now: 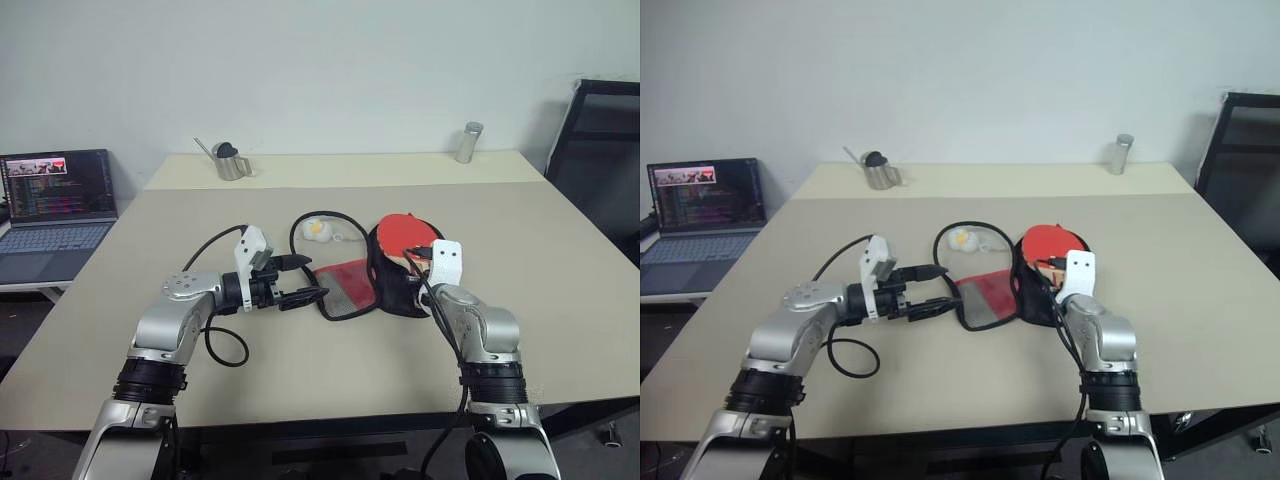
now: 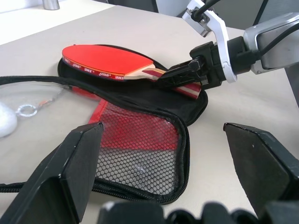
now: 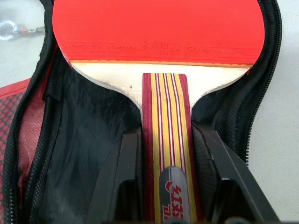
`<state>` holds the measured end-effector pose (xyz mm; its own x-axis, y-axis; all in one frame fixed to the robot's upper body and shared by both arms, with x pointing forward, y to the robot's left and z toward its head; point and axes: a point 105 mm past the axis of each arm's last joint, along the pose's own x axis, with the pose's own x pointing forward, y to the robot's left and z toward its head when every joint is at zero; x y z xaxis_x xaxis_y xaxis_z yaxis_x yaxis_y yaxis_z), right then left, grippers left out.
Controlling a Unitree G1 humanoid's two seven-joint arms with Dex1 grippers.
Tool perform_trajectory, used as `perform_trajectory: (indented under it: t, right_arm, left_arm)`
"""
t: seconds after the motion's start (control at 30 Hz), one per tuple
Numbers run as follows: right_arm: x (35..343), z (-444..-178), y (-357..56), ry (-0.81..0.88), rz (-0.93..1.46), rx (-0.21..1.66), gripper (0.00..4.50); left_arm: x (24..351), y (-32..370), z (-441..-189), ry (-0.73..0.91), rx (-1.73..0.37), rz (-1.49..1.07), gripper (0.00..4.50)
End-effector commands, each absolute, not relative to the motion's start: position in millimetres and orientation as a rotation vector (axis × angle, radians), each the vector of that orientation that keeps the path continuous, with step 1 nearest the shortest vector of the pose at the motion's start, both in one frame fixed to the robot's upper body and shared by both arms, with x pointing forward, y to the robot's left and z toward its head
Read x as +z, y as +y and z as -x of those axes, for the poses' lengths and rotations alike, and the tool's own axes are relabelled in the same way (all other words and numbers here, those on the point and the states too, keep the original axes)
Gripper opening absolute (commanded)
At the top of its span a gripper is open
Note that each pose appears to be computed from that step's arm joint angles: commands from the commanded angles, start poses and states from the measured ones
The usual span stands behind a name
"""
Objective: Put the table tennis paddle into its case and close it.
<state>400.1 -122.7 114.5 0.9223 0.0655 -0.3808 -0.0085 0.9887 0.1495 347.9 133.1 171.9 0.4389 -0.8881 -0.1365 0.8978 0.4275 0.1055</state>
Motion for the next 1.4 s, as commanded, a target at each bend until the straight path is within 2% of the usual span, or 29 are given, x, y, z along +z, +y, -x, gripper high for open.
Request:
perform_trajectory:
  t: [0.03,0.23,0.47,0.6,0.7,0.9,1.0,1.4]
  right_arm:
    - [134.6,-404.9,-117.9,0.319,-0.16,0.046,2.29]
    - [146.3,-402.7,-114.7,0.293,-0.168,0.063,4.48]
    - [200.1,-373.9,-105.3,0.13,-0.082,0.316,4.48]
    - [224.9,-370.5,-134.0,0.06,0.051,0.354,4.48]
    - [250.9,-357.8,-129.5,-0.029,0.109,0.537,4.48]
    - [265.3,-312.9,-111.5,-0.062,0.179,0.93,4.48]
    - [267.6,-292.4,-107.7,-0.056,0.213,1.066,4.48]
    - [265.3,-293.5,-110.2,-0.08,0.246,1.023,4.48]
  left_arm:
    - [184.6,134.3,-345.8,0.016,-1.111,-0.195,4.5]
    - [185.0,136.7,-346.5,0.013,-1.093,-0.191,4.5]
    - [185.7,172.8,-370.9,0.007,-0.863,-0.275,4.5]
    - [183.2,196.1,-390.3,0.018,-0.71,-0.301,4.5]
    - [174.2,210.0,-403.8,0.057,-0.622,-0.336,4.5]
    - [164.0,201.4,-418.3,0.102,-0.653,-0.351,4.5]
    - [156.6,196.5,-423.7,0.143,-0.695,-0.375,4.5]
    - [137.5,162.3,-440.3,0.209,-0.746,-0.391,4.5]
